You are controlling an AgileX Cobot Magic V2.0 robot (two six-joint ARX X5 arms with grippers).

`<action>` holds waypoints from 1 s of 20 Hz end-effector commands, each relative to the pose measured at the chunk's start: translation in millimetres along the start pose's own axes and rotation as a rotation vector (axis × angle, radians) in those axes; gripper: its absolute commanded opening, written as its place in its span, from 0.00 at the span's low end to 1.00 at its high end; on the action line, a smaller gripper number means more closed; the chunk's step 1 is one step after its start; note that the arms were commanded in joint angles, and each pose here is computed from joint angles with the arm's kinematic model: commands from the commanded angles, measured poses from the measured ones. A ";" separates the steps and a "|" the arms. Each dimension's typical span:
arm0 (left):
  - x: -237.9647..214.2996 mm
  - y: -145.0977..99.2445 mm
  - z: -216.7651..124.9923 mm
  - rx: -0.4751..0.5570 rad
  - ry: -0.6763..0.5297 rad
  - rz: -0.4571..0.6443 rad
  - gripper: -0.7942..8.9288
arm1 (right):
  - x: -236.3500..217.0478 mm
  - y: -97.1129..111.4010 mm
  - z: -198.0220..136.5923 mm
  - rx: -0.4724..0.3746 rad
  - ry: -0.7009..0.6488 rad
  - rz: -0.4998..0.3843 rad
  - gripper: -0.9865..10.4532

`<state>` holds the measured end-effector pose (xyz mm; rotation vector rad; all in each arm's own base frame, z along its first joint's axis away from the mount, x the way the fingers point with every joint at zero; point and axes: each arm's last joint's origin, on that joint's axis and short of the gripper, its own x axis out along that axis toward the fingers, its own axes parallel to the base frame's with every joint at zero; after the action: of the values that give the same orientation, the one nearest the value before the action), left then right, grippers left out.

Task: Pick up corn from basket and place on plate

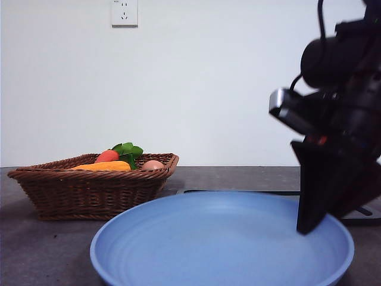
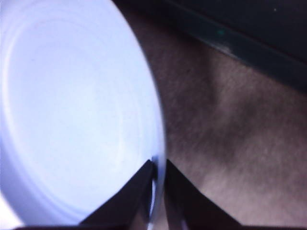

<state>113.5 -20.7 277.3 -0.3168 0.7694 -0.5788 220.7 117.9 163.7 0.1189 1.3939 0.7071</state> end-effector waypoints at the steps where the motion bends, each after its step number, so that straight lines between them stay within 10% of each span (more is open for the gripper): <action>1: 1.6 -2.0 16.9 0.040 -0.030 0.025 0.47 | -14.0 9.1 -3.4 -0.031 -0.021 0.017 0.09; 20: 194.7 3.5 126.6 0.387 0.318 0.373 0.47 | -120.5 56.8 -76.4 -0.097 -0.355 0.072 0.09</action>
<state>315.7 -123.8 249.8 0.2546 0.9908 -0.4032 126.5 74.2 275.2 0.1932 1.0244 0.7662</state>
